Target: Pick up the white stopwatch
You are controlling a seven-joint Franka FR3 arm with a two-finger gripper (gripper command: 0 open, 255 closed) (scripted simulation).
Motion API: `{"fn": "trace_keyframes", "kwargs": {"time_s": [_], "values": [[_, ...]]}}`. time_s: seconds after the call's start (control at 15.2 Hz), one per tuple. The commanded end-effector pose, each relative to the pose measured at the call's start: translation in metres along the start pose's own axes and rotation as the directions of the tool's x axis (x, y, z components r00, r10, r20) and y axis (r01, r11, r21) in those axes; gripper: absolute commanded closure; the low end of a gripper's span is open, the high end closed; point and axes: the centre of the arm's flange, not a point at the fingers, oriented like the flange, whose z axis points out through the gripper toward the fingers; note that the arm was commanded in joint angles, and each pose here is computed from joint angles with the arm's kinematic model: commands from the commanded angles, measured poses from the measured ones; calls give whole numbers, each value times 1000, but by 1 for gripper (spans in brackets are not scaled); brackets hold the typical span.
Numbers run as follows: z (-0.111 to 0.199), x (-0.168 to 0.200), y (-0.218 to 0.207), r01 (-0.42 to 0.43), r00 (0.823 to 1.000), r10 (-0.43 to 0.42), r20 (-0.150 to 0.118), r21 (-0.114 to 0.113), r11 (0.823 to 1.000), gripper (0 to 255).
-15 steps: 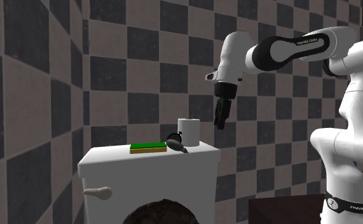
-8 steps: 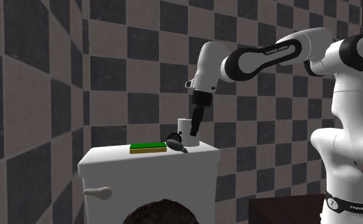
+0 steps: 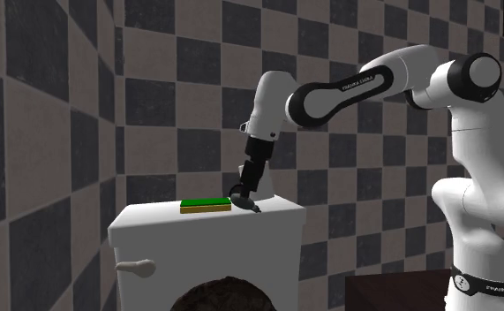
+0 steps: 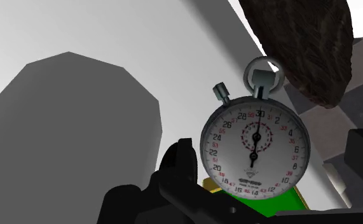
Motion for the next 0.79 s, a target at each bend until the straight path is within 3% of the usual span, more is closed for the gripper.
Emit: {"fn": "trace_keyframes", "kwargs": {"time_s": [0.0, 0.26, 0.33, 0.73], "values": [[18, -3, 3, -7, 1000, 7, 12, -6, 1000, 0], [31, -6, 3, -7, 1000, 7, 12, -6, 1000, 0], [29, -5, -2, -7, 1000, 7, 13, -6, 1000, 255], [30, -5, -3, -7, 1000, 8, 13, -6, 1000, 255]]}}
